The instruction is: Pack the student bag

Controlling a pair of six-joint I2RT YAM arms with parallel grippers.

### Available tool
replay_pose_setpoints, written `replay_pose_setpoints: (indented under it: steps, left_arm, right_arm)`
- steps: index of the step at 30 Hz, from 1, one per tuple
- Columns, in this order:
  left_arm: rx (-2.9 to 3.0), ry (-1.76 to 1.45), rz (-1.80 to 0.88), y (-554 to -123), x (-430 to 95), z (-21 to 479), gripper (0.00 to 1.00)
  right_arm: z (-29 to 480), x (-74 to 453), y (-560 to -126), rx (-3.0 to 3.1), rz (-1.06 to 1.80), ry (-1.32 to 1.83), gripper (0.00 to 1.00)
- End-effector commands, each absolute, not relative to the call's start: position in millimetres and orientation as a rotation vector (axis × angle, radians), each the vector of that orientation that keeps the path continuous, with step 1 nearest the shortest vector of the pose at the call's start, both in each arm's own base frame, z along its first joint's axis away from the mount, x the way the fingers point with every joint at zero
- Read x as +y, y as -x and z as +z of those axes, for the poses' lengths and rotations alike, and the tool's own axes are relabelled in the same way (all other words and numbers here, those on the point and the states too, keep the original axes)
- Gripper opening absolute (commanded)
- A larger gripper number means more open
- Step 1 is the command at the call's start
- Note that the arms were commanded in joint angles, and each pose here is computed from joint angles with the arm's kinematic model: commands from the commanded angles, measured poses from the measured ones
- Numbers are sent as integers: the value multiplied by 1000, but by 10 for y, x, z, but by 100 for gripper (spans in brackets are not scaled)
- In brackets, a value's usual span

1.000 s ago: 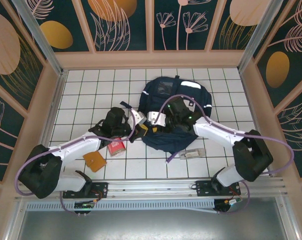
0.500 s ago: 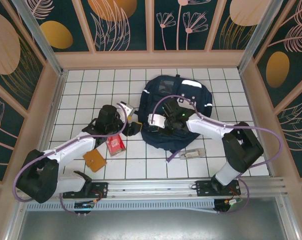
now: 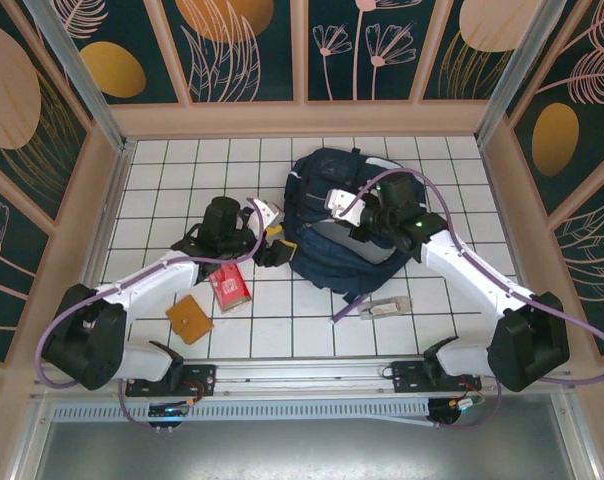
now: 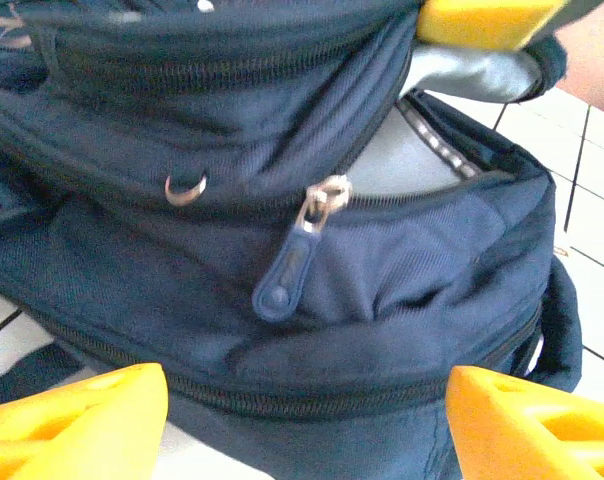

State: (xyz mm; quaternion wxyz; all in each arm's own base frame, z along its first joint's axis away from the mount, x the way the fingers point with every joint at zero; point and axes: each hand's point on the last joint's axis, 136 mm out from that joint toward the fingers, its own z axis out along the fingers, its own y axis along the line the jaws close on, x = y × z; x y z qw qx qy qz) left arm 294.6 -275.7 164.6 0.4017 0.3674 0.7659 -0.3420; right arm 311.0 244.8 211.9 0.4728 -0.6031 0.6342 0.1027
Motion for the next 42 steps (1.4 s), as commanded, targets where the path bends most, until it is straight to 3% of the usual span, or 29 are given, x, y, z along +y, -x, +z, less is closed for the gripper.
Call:
replay_pose_setpoints:
  steps: [1, 5, 8, 14, 20, 25, 28, 30, 31, 33, 34, 37, 42]
  left_arm:
    - [1849, -959, -899, -3014, -2933, 1823, 72]
    - [1815, -1033, -896, -2984, -3045, 1753, 72]
    - [1827, -1094, -850, -2997, -3038, 1563, 64]
    - [1803, -1169, -779, -2968, -2987, 1349, 63]
    - [1714, -1165, -729, -3069, -3013, 1413, 52]
    - [1610, -1264, -728, -3002, -3072, 1413, 27]
    - [1606, -1323, -763, -2946, -3111, 1336, 0]
    - [1632, -1341, -794, -2906, -3124, 1303, 0]
    - [1639, -1328, -806, -2892, -3120, 1322, 0]
    - [1624, -1292, -813, -2836, -3105, 1405, 0]
    - [1608, -1285, -823, -2786, -3106, 1449, 0]
    - [1578, -1245, -880, -2643, -3164, 1604, 0]
    - [1574, -1209, -965, -2484, -3289, 1761, 0]
  right_arm:
    - [2312, 2594, -3017, 1413, 330, 1468, 0]
    - [2303, 2592, -2990, 1405, 332, 1476, 0]
    - [2328, 2593, -2978, 1395, 334, 1479, 0]
    - [2354, 2607, -2919, 1372, 352, 1494, 0]
    - [2280, 2677, -2735, 1315, 390, 1583, 0]
    - [2173, 2699, -2635, 1291, 391, 1653, 0]
    - [2109, 2663, -2665, 1310, 356, 1656, 0]
    - [2069, 2626, -2750, 1357, 317, 1617, 0]
    - [2048, 2606, -2788, 1384, 301, 1595, 9]
    - [1983, 2600, -2829, 1437, 274, 1547, 42]
    - [1949, 2620, -2813, 1454, 281, 1532, 48]
    - [1749, 2721, -2695, 1499, 294, 1545, 61]
    - [1542, 2810, -2767, 1573, 229, 1475, 65]
